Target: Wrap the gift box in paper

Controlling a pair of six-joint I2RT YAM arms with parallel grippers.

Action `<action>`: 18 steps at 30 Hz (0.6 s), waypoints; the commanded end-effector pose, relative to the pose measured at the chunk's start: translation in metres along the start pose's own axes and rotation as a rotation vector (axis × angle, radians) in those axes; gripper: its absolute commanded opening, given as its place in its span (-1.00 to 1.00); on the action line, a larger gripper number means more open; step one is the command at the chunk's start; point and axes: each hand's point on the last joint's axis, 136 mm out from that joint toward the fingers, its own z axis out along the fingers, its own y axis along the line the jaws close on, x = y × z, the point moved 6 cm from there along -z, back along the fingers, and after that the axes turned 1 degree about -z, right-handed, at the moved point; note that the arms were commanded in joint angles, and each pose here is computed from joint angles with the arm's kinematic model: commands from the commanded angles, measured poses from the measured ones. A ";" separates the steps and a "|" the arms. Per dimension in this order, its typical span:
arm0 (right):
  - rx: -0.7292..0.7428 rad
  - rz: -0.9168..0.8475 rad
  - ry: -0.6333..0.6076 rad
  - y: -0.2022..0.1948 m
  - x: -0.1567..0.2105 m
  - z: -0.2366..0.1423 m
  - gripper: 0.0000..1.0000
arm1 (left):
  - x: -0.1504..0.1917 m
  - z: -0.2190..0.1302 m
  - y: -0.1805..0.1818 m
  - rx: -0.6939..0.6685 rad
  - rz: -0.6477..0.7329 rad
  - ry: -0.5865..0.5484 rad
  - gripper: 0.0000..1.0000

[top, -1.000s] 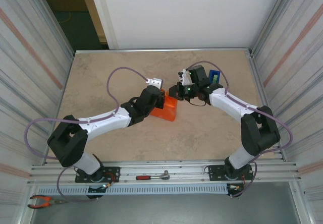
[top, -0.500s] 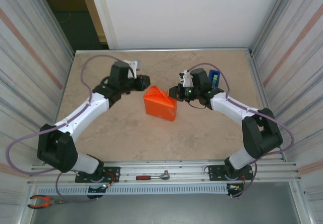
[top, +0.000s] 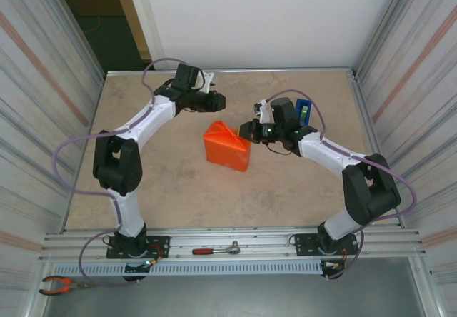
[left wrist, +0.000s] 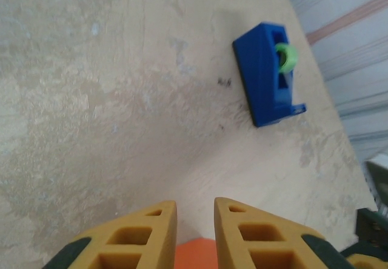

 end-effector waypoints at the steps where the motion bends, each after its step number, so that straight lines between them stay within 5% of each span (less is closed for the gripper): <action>1: 0.193 0.172 0.181 -0.055 0.051 0.009 -1.00 | 0.004 -0.008 -0.009 0.051 0.070 0.103 -0.54; 11: 0.195 0.177 0.175 -0.059 0.048 0.007 -1.00 | 0.034 -0.013 -0.012 0.110 0.081 0.270 -0.65; 18: 0.196 0.188 0.179 -0.064 0.049 0.008 -1.00 | 0.047 -0.025 -0.017 0.125 0.091 0.288 -0.84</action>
